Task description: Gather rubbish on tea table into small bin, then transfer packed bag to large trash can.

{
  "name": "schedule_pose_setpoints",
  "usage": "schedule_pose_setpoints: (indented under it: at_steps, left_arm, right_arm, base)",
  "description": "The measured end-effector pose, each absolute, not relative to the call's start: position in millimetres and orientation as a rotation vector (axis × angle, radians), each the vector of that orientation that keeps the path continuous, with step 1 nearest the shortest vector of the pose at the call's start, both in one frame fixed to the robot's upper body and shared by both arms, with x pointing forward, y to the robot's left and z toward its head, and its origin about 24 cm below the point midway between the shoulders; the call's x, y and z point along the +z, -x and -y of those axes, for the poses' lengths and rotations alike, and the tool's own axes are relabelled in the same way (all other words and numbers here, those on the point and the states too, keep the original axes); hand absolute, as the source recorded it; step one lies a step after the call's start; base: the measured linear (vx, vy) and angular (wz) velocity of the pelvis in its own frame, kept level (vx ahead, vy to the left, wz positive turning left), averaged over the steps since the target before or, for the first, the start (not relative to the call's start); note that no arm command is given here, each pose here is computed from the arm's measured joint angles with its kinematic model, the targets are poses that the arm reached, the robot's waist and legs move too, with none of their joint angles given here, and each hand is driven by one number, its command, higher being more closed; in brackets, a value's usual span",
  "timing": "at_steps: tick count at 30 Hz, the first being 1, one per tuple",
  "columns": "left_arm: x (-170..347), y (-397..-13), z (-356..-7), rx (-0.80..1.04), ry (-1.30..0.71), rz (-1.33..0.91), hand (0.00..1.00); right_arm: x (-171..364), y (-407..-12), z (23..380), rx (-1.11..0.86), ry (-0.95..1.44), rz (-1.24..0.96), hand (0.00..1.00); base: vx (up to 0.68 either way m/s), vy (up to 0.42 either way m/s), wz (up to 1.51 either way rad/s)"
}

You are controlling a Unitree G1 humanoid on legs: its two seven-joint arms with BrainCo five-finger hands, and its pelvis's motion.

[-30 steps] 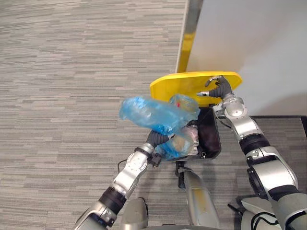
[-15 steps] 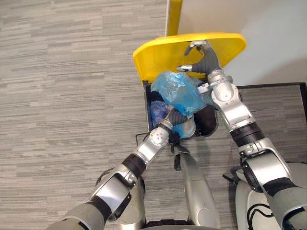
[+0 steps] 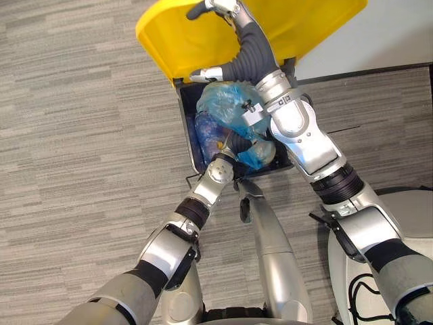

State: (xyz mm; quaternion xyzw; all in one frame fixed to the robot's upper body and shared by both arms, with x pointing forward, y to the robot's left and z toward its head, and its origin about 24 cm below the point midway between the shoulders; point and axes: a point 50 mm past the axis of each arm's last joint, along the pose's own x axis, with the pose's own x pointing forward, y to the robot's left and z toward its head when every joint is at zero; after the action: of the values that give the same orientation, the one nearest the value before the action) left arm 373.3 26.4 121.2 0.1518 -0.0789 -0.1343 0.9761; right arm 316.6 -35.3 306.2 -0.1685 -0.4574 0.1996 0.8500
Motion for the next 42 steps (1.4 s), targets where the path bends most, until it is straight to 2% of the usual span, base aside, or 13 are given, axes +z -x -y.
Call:
schedule_pose_setpoints:
  at_steps: [21, 29, 34, 37, 42]
  left_arm:
    - [121, -379, -42, -0.188, -0.405, 0.149, 0.0]
    - [107, -363, -46, -0.234, -0.452, 0.185, 0.0]
    - [91, -345, -57, -0.265, -0.404, 0.199, 0.0]
    - [79, -332, -73, -0.269, -0.346, 0.185, 0.0]
    - [34, -308, -131, -0.143, -0.258, 0.018, 0.0]
  right_arm:
    - [297, -318, 34, 0.418, 0.377, 0.946, 0.0]
    - [234, -328, 48, 0.416, 0.52, 0.774, 0.0]
    - [184, -326, 65, 0.404, 0.603, 0.637, 0.0]
    - [148, -322, 84, 0.372, 0.636, 0.515, 0.0]
    - [95, -321, 119, 0.308, 0.739, 0.295, 0.0]
  base:
    - [0.02, -0.006, 0.01]
    - [0.01, -0.017, 0.09]
    - [0.01, -0.053, 0.25]
    - [0.01, -0.057, 0.32]
    - [-0.02, -0.053, 0.27]
